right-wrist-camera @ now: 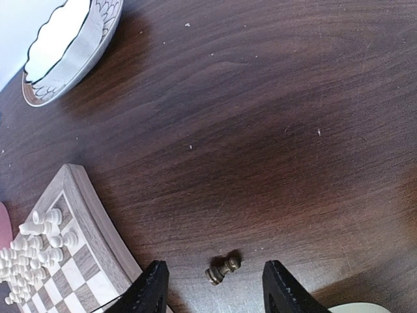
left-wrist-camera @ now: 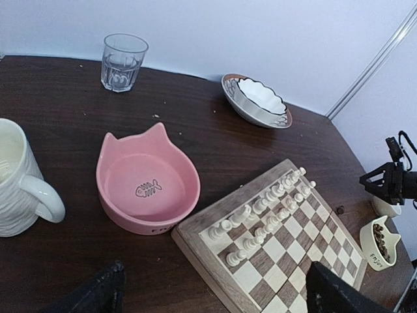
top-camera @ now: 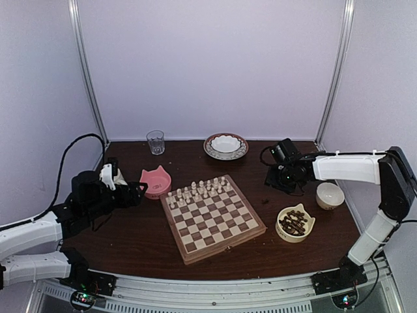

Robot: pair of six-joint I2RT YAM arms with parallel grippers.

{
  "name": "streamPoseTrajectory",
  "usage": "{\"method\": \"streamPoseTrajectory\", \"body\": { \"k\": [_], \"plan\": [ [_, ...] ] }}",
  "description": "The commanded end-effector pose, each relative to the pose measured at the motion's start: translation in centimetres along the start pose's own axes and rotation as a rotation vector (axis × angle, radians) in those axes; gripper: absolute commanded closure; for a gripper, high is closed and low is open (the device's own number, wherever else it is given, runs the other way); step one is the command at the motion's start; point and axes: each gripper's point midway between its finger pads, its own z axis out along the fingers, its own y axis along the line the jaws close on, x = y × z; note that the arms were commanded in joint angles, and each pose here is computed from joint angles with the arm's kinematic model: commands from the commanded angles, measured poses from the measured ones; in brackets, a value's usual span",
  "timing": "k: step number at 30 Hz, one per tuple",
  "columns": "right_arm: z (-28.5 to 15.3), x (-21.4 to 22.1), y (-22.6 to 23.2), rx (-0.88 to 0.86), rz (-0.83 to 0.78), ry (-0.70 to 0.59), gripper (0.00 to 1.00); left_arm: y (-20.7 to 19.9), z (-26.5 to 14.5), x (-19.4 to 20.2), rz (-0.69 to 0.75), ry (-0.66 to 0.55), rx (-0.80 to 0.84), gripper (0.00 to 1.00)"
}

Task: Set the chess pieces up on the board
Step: Pick up the pawn from the center of the board.

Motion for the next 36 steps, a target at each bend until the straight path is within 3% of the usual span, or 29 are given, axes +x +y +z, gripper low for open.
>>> {"method": "streamPoseTrajectory", "body": {
  "k": [1,9,20,30,36],
  "plan": [
    [0.8,-0.6,-1.1,0.104,0.047,-0.043,0.47,-0.3,0.3,-0.2,0.011,-0.020,0.018,0.04],
    [3.0,1.8,-1.4,0.193,-0.002,-0.001,0.44,-0.7,1.1,0.9,-0.016,0.027,0.039,0.04],
    [4.9,3.8,-0.1,0.153,-0.025,0.062,0.46,-1.0,1.6,1.2,-0.006,0.058,0.043,0.05],
    [5.7,5.5,0.4,0.121,-0.029,0.105,0.53,-1.0,1.7,1.4,-0.006,0.073,0.036,0.05],
    [5.9,5.7,0.8,0.109,-0.054,0.105,0.64,-0.9,1.9,1.6,-0.006,0.082,0.031,0.05]
  ]
}}
